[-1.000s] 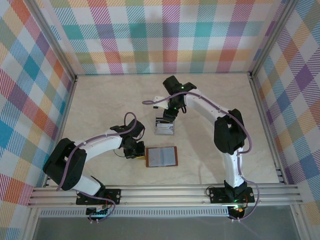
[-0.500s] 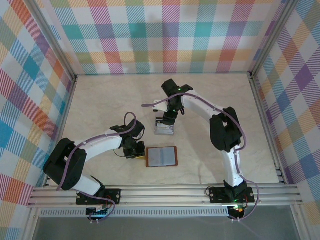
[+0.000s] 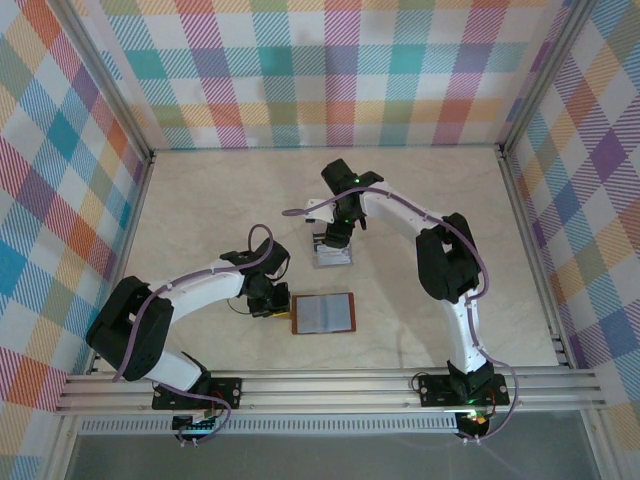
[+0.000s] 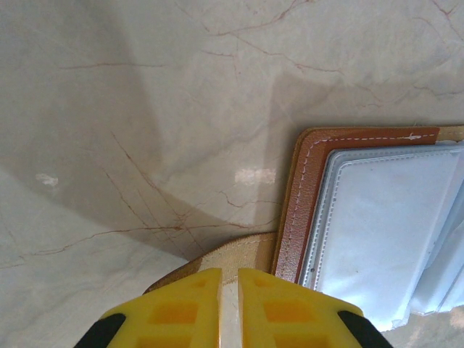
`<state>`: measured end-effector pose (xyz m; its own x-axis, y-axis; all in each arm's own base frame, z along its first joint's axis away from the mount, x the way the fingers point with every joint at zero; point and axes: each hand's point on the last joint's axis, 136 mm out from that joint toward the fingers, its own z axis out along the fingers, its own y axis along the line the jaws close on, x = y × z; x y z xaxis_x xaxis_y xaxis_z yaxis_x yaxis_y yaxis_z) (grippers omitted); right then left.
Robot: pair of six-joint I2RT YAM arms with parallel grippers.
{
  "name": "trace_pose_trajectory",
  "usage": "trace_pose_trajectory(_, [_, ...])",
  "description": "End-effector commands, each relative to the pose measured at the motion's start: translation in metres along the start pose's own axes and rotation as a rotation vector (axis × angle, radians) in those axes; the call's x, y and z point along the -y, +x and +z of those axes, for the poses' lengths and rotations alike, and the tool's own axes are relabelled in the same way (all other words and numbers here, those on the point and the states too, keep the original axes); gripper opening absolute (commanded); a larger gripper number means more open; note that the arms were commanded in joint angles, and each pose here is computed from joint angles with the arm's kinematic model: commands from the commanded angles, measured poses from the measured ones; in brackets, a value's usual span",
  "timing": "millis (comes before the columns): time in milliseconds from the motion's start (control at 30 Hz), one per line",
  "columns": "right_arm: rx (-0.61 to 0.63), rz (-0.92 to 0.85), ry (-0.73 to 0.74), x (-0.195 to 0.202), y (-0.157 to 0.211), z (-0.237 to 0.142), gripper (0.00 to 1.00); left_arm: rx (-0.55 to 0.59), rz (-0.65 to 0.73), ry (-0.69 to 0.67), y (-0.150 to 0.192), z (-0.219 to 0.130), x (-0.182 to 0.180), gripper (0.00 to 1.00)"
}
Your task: Take the credit cards out of the card holder
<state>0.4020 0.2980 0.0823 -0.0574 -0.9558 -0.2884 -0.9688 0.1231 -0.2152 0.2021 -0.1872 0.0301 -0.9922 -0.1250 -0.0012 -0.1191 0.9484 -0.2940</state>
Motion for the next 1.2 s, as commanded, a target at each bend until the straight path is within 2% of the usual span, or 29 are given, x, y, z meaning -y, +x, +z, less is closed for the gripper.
trace_pose_trajectory(0, [0.051, -0.033, 0.088, 0.015, -0.015, -0.027, 0.74, 0.007, -0.001, 0.013, -0.003, -0.001, 0.0, 0.15])
trace_pose_trajectory(433, [0.111, -0.046, 0.253, 0.048, -0.034, -0.057, 0.72, 0.014, 0.002, 0.013, -0.003, -0.003, 0.0, 0.14])
trace_pose_trajectory(667, [0.098, -0.03, 0.295, 0.056, -0.033, -0.057, 0.72, 0.014, 0.0, 0.014, -0.003, -0.003, 0.0, 0.15])
trace_pose_trajectory(733, [0.109, -0.026, 0.266, 0.051, -0.035, -0.057, 0.71, 0.015, 0.003, 0.015, -0.004, -0.004, 0.001, 0.14])
trace_pose_trajectory(900, [0.138, -0.047, 0.079, 0.015, -0.035, -0.047, 0.72, 0.015, 0.003, 0.018, -0.004, -0.004, 0.002, 0.15])
trace_pose_trajectory(1167, [0.091, -0.037, 0.038, 0.012, -0.027, -0.021, 0.73, 0.014, 0.005, 0.015, -0.004, -0.003, 0.001, 0.14])
